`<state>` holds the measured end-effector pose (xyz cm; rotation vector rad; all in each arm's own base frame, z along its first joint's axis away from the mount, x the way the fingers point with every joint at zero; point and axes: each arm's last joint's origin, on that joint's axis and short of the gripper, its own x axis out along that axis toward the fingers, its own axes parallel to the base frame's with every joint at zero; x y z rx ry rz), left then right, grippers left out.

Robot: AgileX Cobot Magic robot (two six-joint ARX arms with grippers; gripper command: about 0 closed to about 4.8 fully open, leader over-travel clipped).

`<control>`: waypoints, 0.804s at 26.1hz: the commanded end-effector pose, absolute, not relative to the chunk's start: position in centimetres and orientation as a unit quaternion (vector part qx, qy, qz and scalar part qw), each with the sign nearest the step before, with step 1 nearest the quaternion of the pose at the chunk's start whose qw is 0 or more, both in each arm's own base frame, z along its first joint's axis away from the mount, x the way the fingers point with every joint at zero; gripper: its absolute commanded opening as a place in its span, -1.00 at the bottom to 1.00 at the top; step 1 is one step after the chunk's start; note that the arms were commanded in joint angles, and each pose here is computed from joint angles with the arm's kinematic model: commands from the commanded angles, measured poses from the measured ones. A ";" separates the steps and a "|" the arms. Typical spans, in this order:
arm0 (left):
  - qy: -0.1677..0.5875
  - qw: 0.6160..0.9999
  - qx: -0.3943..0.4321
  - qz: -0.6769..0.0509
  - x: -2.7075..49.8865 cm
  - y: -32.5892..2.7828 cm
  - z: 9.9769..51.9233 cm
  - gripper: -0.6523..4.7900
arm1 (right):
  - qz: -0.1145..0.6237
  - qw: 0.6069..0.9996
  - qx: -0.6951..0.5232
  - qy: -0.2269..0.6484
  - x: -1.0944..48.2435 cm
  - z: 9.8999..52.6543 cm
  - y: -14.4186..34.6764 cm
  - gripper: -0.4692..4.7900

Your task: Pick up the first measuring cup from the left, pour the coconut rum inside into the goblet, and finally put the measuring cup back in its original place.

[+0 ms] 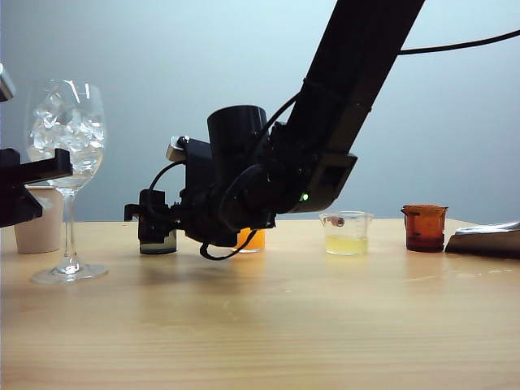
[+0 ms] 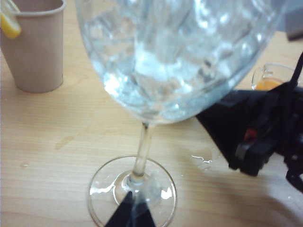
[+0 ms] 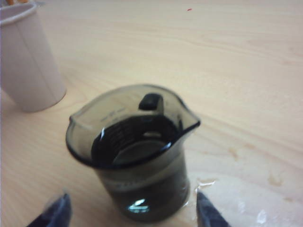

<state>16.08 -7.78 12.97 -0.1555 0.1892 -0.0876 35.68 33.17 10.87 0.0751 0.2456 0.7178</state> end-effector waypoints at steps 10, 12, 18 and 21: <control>0.085 0.992 -0.082 -0.043 16.1 -7.8 13.2 -0.78 | 0.365 0.924 0.042 0.105 36.1 10.3 34.5 0.47; 0.084 0.992 -0.082 -0.043 16.1 -7.8 13.2 -0.78 | 0.364 0.924 0.041 0.108 36.1 10.1 34.5 0.47; 0.084 0.992 -0.082 -0.043 16.1 -7.8 13.2 -0.78 | 0.361 0.925 0.041 0.108 36.1 9.8 34.5 0.47; 0.084 0.992 -0.082 -0.043 16.1 -7.8 13.2 -0.78 | 0.359 0.926 0.039 0.111 36.1 9.5 34.5 0.47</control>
